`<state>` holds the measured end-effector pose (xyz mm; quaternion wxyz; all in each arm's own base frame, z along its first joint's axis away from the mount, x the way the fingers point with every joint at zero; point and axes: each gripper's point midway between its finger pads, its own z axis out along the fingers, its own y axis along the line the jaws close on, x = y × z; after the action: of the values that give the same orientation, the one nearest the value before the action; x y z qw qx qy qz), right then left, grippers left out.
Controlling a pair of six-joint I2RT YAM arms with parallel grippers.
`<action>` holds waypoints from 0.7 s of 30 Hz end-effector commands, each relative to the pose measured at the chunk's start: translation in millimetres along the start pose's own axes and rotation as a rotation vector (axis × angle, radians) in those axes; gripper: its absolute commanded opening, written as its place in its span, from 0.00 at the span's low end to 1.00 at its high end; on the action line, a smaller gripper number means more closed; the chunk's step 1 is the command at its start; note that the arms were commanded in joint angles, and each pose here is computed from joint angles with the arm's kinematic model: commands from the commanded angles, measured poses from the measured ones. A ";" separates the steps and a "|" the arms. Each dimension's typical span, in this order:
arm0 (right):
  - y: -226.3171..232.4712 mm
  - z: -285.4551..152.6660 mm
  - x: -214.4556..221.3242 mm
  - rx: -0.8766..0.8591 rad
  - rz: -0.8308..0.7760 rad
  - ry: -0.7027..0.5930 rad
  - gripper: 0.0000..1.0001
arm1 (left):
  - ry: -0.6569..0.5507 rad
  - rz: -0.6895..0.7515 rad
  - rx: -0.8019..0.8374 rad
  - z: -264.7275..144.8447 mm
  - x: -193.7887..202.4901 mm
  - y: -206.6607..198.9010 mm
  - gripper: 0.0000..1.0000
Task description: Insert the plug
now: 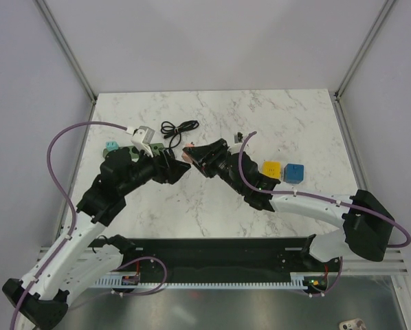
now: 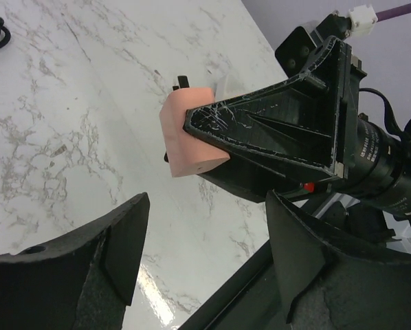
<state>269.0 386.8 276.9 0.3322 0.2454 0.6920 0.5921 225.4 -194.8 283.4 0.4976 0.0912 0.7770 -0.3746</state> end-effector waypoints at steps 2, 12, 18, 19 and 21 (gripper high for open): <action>41.0 -1.6 -16.5 -0.113 0.142 -0.121 0.00 | -0.173 0.052 0.001 7.2 -31.3 -7.9 0.75; 50.2 -0.9 -1.7 -0.153 0.194 -0.087 0.00 | -0.239 0.080 -0.009 20.1 -37.6 -7.2 0.63; 46.3 1.8 8.0 -0.167 0.243 -0.061 0.00 | -0.210 0.084 -0.028 28.1 -26.5 -2.2 0.62; 46.9 1.4 10.1 -0.171 0.248 -0.060 0.00 | -0.213 0.082 -0.033 28.0 -26.3 -1.0 0.61; 47.5 1.3 12.8 -0.173 0.249 -0.055 0.00 | -0.216 0.080 -0.038 26.4 -24.8 0.3 0.56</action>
<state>266.2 400.4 298.0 0.3086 0.3131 0.6268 0.6433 250.7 -209.8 284.3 0.5607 0.0724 0.7445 -0.3551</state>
